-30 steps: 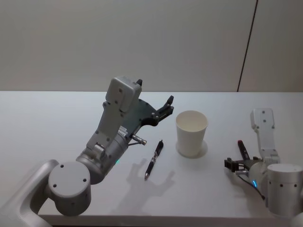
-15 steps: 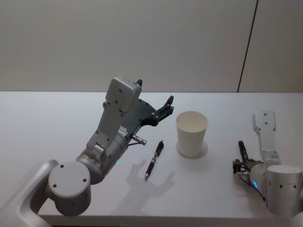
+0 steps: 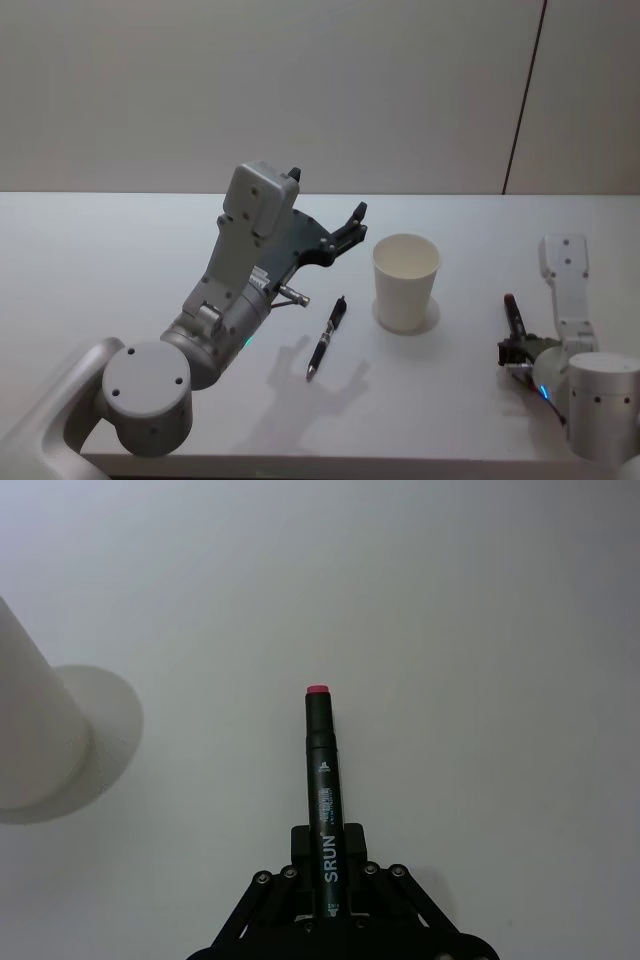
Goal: Place the pen into the pen holder.
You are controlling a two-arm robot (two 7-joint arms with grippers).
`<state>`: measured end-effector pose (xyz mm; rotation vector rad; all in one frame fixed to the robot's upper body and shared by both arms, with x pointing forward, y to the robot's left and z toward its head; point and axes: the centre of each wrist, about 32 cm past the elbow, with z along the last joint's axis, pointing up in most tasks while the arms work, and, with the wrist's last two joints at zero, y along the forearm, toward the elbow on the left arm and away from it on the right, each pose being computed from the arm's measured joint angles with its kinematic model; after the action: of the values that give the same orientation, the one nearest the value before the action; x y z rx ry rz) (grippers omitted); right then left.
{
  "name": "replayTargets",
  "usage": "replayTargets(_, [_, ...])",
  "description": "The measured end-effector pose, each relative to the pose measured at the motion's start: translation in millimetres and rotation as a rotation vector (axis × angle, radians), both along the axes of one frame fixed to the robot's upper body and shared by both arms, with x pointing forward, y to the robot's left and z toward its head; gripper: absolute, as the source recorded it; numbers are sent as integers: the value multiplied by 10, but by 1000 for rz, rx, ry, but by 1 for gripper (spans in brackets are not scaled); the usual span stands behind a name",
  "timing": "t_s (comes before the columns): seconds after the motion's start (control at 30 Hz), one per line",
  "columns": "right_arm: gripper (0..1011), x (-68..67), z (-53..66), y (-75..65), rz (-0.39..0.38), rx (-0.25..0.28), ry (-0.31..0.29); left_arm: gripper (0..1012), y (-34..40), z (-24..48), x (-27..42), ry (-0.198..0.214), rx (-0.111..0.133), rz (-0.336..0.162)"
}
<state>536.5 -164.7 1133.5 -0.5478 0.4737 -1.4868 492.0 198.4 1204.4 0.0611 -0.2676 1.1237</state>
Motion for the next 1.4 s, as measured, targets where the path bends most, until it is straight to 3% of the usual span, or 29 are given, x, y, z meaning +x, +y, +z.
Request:
replayTargets(0.47, [173, -101, 126, 8, 32, 7, -154, 1003, 0, 0, 0, 0, 0, 0])
replayTargets(1.4, [173, -280, 349, 73, 202, 71, -586, 1003, 0, 0, 0, 0, 0, 0])
